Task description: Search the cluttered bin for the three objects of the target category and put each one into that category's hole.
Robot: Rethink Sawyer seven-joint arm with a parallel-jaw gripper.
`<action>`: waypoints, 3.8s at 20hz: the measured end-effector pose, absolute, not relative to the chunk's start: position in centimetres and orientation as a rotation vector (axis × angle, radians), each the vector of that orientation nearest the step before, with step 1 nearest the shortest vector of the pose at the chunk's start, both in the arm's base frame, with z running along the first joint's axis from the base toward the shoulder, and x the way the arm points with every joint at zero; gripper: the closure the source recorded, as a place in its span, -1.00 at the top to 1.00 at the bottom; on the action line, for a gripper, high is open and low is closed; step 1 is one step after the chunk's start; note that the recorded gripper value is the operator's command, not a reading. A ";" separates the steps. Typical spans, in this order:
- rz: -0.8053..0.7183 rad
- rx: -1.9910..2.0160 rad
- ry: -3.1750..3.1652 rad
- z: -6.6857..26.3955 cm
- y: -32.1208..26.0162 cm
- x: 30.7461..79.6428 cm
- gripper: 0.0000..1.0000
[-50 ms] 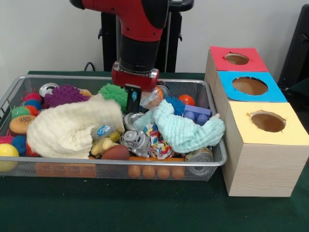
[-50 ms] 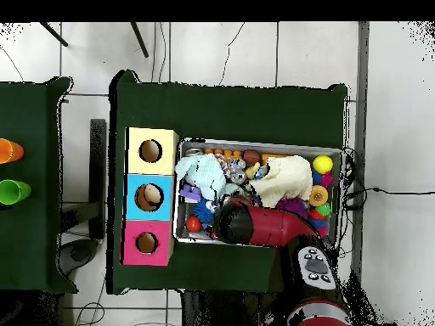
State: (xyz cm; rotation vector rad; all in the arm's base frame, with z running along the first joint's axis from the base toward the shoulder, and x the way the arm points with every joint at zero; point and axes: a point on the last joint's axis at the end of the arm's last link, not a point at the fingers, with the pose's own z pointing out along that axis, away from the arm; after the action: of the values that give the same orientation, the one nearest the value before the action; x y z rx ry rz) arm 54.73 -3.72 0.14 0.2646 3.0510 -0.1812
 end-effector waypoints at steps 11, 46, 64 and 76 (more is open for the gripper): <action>-0.150 0.464 3.125 0.0 -2.5 50.7 -1.00; -0.276 0.465 3.176 -3.9 -6.1 55.9 1.00; -0.245 0.519 3.205 -6.1 -11.4 59.4 1.00; -0.174 0.493 3.325 -6.4 -12.2 60.7 1.00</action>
State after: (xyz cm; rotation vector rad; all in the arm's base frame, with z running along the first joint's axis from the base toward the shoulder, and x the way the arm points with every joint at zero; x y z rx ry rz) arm 60.71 -12.25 -6.37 0.4934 3.3252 -0.1745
